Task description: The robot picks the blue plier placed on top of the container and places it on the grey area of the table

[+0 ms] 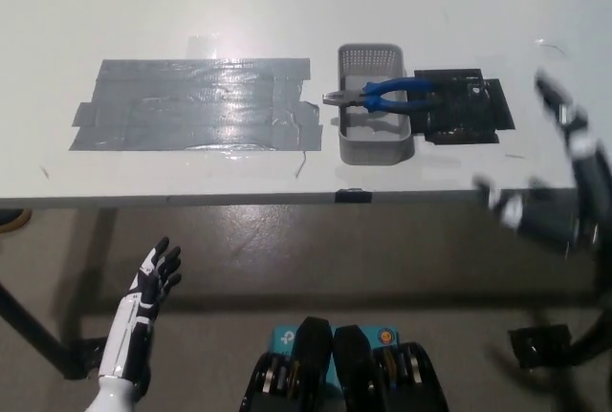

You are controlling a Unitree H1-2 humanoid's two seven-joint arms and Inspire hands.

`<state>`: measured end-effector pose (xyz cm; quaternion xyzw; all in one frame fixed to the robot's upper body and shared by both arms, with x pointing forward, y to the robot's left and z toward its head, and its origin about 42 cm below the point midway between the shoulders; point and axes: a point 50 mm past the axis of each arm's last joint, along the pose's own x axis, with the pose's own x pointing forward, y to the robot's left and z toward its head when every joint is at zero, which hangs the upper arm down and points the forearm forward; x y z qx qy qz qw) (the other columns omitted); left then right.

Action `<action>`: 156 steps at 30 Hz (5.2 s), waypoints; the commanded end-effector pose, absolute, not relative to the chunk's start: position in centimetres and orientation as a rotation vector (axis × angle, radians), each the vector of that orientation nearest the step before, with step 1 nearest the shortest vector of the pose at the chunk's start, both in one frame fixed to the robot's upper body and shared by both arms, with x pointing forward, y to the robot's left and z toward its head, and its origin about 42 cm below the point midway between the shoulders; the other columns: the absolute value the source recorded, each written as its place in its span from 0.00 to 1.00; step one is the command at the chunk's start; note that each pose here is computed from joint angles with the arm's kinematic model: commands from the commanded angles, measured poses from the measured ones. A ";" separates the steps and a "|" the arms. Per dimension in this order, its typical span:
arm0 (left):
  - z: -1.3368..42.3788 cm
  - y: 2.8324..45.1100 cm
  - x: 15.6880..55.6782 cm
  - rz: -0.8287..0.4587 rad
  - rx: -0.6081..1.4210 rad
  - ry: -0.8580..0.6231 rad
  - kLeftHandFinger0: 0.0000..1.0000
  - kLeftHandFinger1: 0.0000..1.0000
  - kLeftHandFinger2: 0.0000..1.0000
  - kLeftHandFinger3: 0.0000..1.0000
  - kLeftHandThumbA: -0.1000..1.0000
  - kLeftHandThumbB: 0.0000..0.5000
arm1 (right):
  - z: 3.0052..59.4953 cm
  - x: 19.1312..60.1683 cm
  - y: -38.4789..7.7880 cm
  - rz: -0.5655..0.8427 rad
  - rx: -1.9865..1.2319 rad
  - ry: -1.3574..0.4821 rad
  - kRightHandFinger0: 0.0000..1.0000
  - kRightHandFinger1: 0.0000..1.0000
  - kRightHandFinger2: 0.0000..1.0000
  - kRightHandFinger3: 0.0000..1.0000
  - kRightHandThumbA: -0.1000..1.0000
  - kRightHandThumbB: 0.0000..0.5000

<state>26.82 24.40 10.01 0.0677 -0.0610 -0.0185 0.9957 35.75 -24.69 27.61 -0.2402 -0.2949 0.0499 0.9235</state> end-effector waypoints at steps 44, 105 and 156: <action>10.7 24.0 28.5 -0.053 0.208 -0.191 1.00 1.00 1.00 1.00 1.00 0.32 | 36.8 58.3 -9.4 0.456 -1.318 0.179 1.00 1.00 1.00 1.00 1.00 0.83; 11.6 24.2 29.7 -0.062 0.215 -0.227 1.00 1.00 1.00 1.00 1.00 0.23 | 34.7 59.1 -11.9 0.174 -1.530 -0.324 0.30 0.71 1.00 0.68 0.00 0.41; 12.5 21.8 28.6 -0.111 0.275 -0.252 1.00 1.00 1.00 1.00 1.00 0.40 | 29.2 53.8 4.0 0.477 -1.469 -0.283 1.00 1.00 1.00 1.00 0.79 0.73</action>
